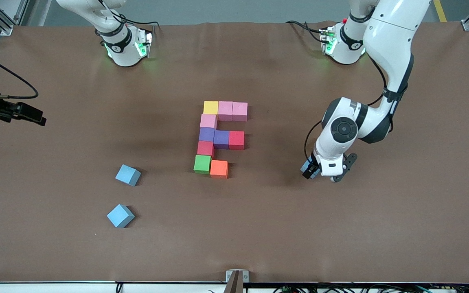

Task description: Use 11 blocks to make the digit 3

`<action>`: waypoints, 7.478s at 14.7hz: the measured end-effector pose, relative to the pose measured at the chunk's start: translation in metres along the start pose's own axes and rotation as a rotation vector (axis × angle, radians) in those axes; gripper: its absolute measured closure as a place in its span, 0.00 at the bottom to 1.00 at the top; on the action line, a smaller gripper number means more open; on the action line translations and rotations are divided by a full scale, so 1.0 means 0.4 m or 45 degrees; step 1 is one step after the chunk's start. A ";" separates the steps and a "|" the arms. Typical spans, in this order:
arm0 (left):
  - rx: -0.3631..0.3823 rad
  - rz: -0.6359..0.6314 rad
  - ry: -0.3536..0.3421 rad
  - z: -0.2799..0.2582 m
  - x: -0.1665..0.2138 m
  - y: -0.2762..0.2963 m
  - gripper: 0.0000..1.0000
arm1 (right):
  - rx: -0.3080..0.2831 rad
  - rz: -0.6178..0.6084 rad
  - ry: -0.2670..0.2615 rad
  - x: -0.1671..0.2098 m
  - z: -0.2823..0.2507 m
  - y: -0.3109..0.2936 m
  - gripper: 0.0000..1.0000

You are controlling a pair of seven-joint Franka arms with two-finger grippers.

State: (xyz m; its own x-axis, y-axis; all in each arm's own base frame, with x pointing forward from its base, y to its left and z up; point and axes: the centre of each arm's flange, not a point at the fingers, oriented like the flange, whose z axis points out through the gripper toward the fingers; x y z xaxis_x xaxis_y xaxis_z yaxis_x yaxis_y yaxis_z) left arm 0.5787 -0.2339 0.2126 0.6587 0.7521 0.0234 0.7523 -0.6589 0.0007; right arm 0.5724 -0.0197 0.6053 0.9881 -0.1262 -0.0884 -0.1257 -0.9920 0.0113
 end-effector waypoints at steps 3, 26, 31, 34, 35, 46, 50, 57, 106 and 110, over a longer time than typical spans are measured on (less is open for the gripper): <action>0.005 0.002 -0.005 0.018 -0.003 -0.001 0.00 | 0.007 0.039 0.001 -0.017 -0.022 0.047 0.00; -0.256 -0.899 -0.133 -0.014 -0.238 0.359 0.46 | 0.036 0.027 -0.002 -0.169 -0.157 0.058 0.00; -0.236 -0.852 -0.154 0.018 -0.382 0.382 0.46 | 0.034 0.023 -0.010 -0.168 -0.149 0.053 0.00; -0.236 -0.826 -0.156 0.019 -0.420 0.387 0.46 | 0.034 0.019 -0.010 -0.168 -0.148 0.049 0.00; -0.237 -0.818 -0.157 0.019 -0.432 0.388 0.46 | 0.034 0.017 -0.011 -0.168 -0.148 0.048 0.00; -0.240 -0.764 -0.170 0.026 -0.518 0.407 0.46 | 0.032 0.012 -0.013 -0.168 -0.146 0.043 0.00; -0.241 -0.762 -0.171 0.028 -0.523 0.412 0.46 | 0.032 0.012 -0.016 -0.168 -0.143 0.043 0.00; -0.248 -0.752 -0.175 0.029 -0.539 0.427 0.46 | 0.032 0.012 -0.019 -0.168 -0.141 0.043 0.00; -0.087 0.756 0.129 -0.668 0.354 -0.308 0.00 | 0.015 -0.143 0.031 -0.167 -0.170 0.045 0.00; -0.071 0.956 0.109 -0.823 0.452 -0.389 0.00 | 0.015 -0.144 0.030 -0.168 -0.170 0.045 0.00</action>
State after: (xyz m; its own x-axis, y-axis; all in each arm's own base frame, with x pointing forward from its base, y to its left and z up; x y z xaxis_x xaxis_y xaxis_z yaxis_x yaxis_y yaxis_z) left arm 0.5754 -0.0009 0.5460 0.9884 0.0987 0.1154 0.0988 -0.9951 0.0047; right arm 0.5099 -0.0292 0.6792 0.9978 -0.0136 -0.0650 -0.0143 -0.9999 -0.0095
